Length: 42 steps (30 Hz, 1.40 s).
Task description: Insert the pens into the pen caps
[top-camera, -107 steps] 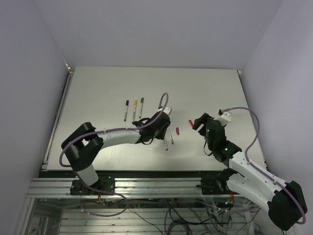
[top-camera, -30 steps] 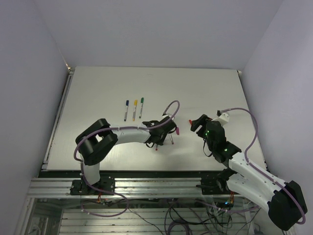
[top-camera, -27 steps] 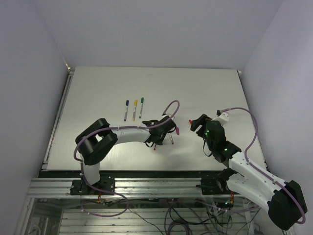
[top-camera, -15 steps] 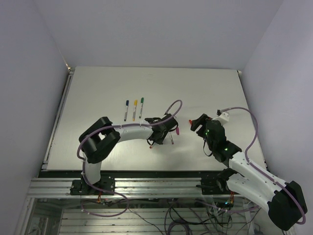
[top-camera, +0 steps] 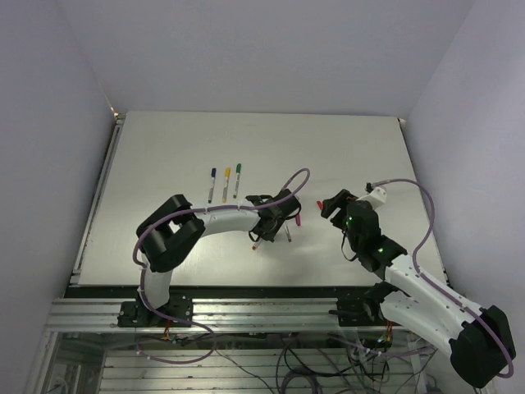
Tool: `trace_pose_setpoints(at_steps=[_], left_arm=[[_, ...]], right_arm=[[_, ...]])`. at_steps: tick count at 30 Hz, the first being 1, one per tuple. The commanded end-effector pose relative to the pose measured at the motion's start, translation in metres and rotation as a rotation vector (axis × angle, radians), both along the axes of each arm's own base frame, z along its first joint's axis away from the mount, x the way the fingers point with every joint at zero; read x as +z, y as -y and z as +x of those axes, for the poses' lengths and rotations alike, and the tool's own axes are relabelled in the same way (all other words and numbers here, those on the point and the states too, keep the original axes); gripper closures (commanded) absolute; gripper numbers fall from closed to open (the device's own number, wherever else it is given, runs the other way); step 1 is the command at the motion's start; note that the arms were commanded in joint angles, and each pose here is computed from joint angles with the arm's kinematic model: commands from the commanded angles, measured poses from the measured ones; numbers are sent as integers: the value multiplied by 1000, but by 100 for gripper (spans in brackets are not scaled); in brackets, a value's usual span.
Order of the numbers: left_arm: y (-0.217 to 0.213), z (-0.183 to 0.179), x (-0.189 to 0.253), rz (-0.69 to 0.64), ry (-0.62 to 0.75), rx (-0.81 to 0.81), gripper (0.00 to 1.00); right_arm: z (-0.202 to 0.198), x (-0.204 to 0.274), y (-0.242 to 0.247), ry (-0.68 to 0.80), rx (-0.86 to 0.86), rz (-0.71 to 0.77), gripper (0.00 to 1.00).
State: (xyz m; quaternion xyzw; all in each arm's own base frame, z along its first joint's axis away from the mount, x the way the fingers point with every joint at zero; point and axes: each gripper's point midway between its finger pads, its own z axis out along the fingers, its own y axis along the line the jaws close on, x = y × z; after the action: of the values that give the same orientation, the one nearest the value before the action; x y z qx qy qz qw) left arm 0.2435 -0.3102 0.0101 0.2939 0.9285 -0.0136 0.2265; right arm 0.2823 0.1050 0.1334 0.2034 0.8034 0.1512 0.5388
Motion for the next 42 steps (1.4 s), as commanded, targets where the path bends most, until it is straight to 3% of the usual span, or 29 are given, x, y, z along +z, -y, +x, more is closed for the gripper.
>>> trace_pose_setpoints(at_steps=[1, 7, 21, 27, 42], left_arm=[[-46, -42, -53, 161, -206, -20, 93], [-32, -32, -30, 31, -147, -22, 93], [-2, -16, 68, -339, 79, -32, 93], [2, -24, 90, -496, 107, -22, 93], [22, -41, 108, -779, 31, -70, 93]], right_arm=[[7, 11, 9, 19, -45, -33, 34], [18, -1, 18, -89, -87, -183, 37], [65, -59, 9, -361, 89, -407, 41], [75, -75, 8, -407, 147, -412, 52], [76, -98, -4, -443, 261, -407, 60]])
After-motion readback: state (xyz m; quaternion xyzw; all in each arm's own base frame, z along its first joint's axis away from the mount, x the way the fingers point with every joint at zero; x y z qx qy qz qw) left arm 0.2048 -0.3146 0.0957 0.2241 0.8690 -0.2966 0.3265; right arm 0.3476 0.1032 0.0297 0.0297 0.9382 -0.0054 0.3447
